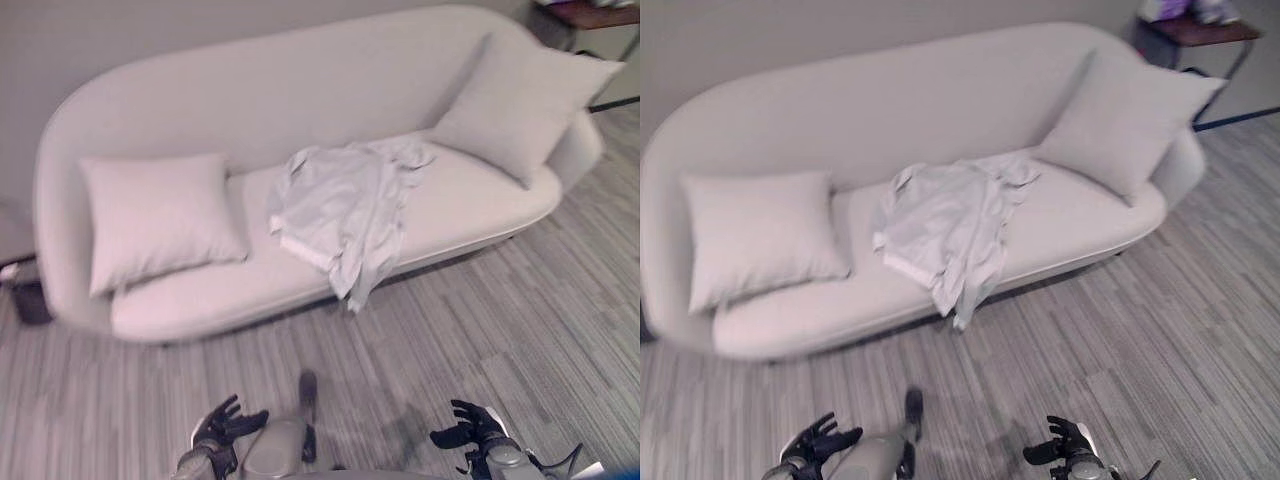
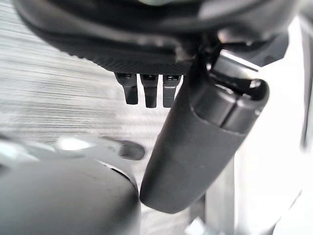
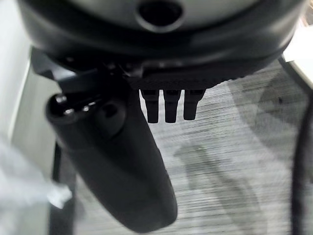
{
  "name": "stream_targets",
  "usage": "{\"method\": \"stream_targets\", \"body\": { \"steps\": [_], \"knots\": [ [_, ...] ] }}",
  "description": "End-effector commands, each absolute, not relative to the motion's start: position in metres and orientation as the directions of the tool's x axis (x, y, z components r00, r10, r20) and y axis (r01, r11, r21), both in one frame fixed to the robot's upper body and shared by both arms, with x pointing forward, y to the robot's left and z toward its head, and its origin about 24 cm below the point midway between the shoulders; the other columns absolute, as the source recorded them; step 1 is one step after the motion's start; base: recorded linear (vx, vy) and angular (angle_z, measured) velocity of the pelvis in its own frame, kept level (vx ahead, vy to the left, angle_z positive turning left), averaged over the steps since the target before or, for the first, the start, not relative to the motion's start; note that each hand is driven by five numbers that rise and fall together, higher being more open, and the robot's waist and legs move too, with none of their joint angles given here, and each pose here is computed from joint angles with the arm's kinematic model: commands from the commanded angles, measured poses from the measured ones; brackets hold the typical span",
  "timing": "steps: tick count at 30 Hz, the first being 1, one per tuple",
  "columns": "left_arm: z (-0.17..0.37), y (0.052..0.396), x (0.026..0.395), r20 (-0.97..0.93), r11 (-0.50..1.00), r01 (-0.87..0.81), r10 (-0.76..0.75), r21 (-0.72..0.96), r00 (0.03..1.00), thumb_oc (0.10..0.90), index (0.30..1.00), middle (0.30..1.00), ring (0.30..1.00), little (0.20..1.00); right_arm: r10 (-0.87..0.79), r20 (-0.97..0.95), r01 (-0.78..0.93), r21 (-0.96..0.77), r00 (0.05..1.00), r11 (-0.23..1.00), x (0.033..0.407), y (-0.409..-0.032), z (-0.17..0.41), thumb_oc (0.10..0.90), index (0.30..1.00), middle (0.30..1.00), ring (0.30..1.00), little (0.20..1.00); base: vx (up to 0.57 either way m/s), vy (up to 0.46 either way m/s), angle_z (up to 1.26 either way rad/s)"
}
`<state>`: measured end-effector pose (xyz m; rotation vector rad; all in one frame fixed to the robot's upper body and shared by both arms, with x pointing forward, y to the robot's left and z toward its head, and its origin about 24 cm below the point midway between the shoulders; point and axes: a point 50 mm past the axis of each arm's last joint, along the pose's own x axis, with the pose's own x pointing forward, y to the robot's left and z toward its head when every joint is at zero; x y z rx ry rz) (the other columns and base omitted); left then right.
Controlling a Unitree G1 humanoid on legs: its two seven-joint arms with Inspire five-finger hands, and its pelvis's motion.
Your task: Hang the clothes on the sofa on the clothes rack.
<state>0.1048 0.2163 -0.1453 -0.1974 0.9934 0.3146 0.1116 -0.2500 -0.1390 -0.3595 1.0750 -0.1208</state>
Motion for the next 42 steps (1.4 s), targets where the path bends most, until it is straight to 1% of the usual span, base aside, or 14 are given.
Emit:
{"method": "stream_targets", "body": {
  "steps": [1,3,5,8,9,12,18,22,28,32,34,37,39,42],
  "knots": [
    [-0.11,0.242,0.161,-0.686,0.971,-0.221,0.22,0.089,0.694,0.8,0.9,0.9,0.9,0.9,-0.33,-0.726,-0.029,-0.433,0.604,0.901,0.154,-0.273,-0.112,0.8,0.9,0.9,0.9,0.9,0.07,0.081,-0.21],
    [-0.105,0.244,0.168,-0.663,0.974,-0.195,0.221,0.114,0.715,0.8,0.9,0.9,0.9,0.9,-0.331,-0.725,-0.022,-0.43,0.604,0.903,0.153,-0.272,-0.112,0.8,0.9,0.9,0.9,0.9,0.16,-0.005,0.4],
    [-0.083,0.248,0.189,-0.57,0.977,-0.153,0.213,0.151,0.793,0.8,0.9,0.9,0.9,0.9,-0.365,-0.68,0.033,-0.449,0.636,0.893,0.165,-0.281,-0.101,0.8,0.9,0.9,0.9,0.9,0.35,-0.235,0.65],
    [-0.065,0.245,0.206,-0.483,0.976,-0.188,0.217,0.108,0.849,0.8,0.9,0.9,0.9,0.9,-0.382,-0.626,0.061,-0.47,0.68,0.881,0.178,-0.286,-0.088,0.8,0.9,0.9,0.9,0.9,0.31,-0.399,-0.66],
    [-0.059,0.242,0.21,-0.459,0.981,-0.163,0.193,0.105,0.867,0.8,0.9,0.9,0.9,0.9,-0.379,-0.626,0.049,-0.477,0.682,0.878,0.175,-0.289,-0.087,0.8,0.9,0.9,0.9,0.9,0.24,-0.325,-0.03],
    [-0.049,0.232,0.219,-0.406,0.985,-0.17,0.161,0.016,0.9,0.8,0.9,0.9,0.9,0.9,-0.392,-0.576,0.062,-0.508,0.718,0.859,0.174,-0.302,-0.072,0.8,0.9,0.9,0.9,0.9,0.22,-0.339,0.54],
    [-0.041,0.222,0.22,-0.367,0.982,-0.176,0.141,-0.065,0.92,0.8,0.9,0.9,0.9,0.9,-0.431,-0.496,0.114,-0.548,0.754,0.829,0.18,-0.321,-0.051,0.8,0.9,0.9,0.9,0.9,0.11,-0.21,0.21],
    [-0.036,0.213,0.223,-0.333,0.976,-0.187,0.14,-0.111,0.932,0.8,0.9,0.9,0.9,0.9,-0.457,-0.391,0.168,-0.586,0.799,0.793,0.198,-0.331,-0.026,0.8,0.9,0.9,0.9,0.9,0.05,-0.123,0.07],
    [-0.025,0.212,0.232,-0.289,0.982,-0.168,0.136,-0.087,0.947,0.8,0.9,0.9,0.9,0.9,-0.472,-0.259,0.218,-0.637,0.842,0.739,0.218,-0.342,0.007,0.8,0.9,0.9,0.9,0.9,0.17,0.218,0.2],
    [-0.01,0.208,0.242,-0.218,0.989,-0.118,0.096,-0.088,0.971,0.8,0.9,0.9,0.9,0.9,-0.388,-0.199,0.154,-0.687,0.9,0.71,0.229,-0.34,0.031,0.8,0.9,0.9,0.9,0.9,0.29,0.413,0.0],
    [0.015,0.215,0.257,-0.124,0.998,-0.068,0.067,-0.006,0.99,0.8,0.9,0.9,0.9,0.9,-0.312,-0.112,0.145,-0.708,0.943,0.691,0.263,-0.327,0.058,0.8,0.9,0.9,0.9,0.9,0.3,0.574,0.13],
    [0.033,0.218,0.267,-0.055,0.998,-0.057,0.059,0.036,0.997,0.8,0.9,0.9,0.9,0.9,-0.258,-0.043,0.145,-0.734,0.965,0.664,0.283,-0.319,0.081,0.8,0.9,0.9,0.9,0.9,0.08,0.299,-0.13],
    [0.051,0.208,0.282,0.01,0.998,-0.018,0.018,0.059,1.0,0.8,0.9,0.9,0.9,0.9,-0.215,0.02,0.158,-0.746,0.976,0.647,0.291,-0.313,0.099,0.8,0.9,0.9,0.9,0.9,0.11,0.261,0.29],
    [0.057,0.195,0.287,0.04,0.999,0.009,-0.01,0.034,0.999,0.8,0.9,0.9,0.9,0.9,-0.203,0.098,0.205,-0.753,0.974,0.625,0.3,-0.312,0.122,0.8,0.9,0.9,0.9,0.9,0.14,0.134,0.84]
  ]
}}
